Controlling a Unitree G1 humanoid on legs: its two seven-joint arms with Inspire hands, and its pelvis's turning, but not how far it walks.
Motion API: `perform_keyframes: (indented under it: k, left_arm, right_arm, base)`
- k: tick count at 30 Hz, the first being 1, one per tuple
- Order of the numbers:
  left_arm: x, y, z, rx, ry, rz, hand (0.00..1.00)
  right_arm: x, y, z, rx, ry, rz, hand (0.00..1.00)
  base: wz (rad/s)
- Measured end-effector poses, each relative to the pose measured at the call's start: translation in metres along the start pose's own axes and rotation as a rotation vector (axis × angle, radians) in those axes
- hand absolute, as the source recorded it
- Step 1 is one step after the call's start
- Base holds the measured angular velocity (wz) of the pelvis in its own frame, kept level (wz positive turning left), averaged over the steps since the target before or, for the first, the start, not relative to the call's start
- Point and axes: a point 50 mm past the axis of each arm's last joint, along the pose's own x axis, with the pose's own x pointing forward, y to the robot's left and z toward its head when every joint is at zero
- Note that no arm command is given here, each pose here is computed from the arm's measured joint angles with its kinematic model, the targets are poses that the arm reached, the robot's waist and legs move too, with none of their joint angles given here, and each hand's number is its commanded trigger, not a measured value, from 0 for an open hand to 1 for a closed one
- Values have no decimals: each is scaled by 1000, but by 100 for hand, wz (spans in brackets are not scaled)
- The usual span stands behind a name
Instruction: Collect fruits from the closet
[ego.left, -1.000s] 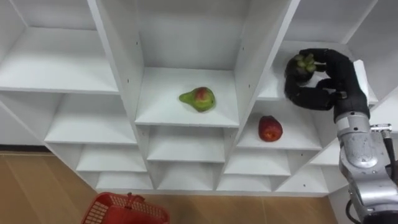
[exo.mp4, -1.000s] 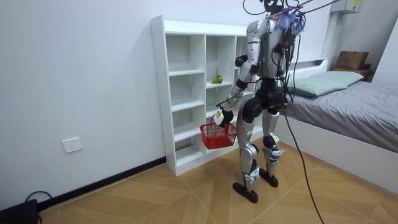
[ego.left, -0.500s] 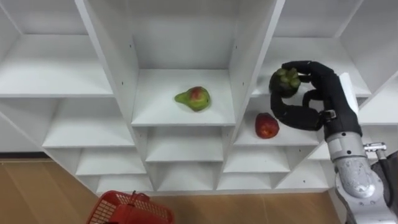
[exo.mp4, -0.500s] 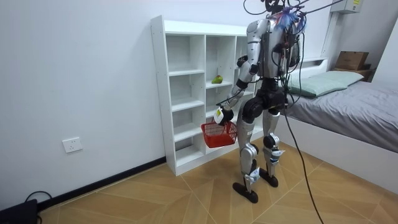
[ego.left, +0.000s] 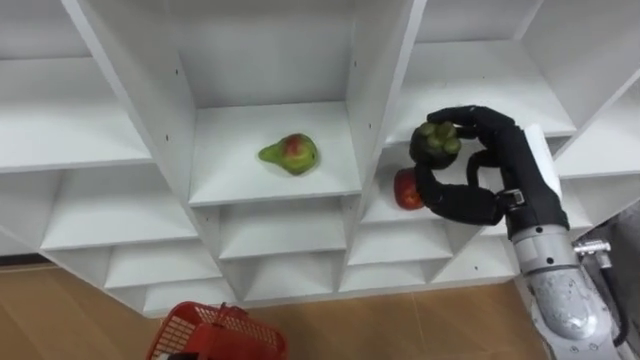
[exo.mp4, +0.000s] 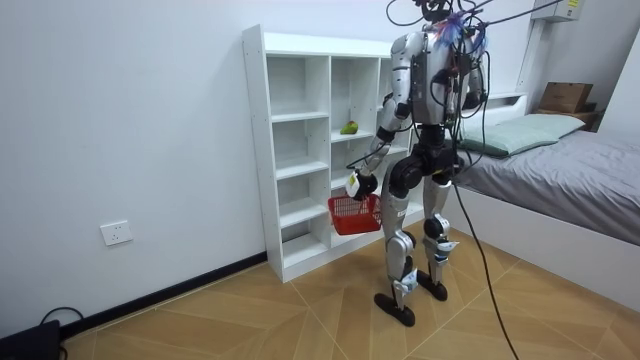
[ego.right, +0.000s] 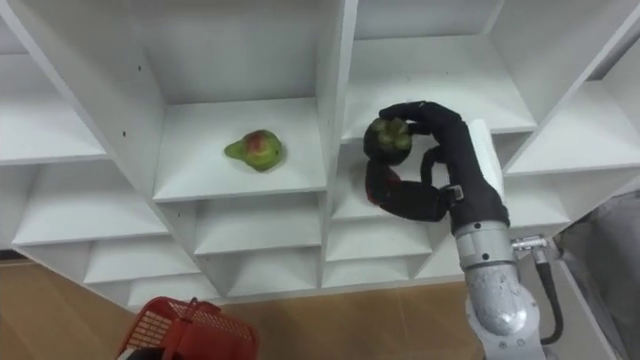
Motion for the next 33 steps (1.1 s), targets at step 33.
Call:
perform_keyframes:
  k: [33]
  left_arm:
    - [16,-30,113,0,-362,-182,100]
  right_arm:
    - [-6,90,-31,-15,136,414,100]
  base:
    - [2]
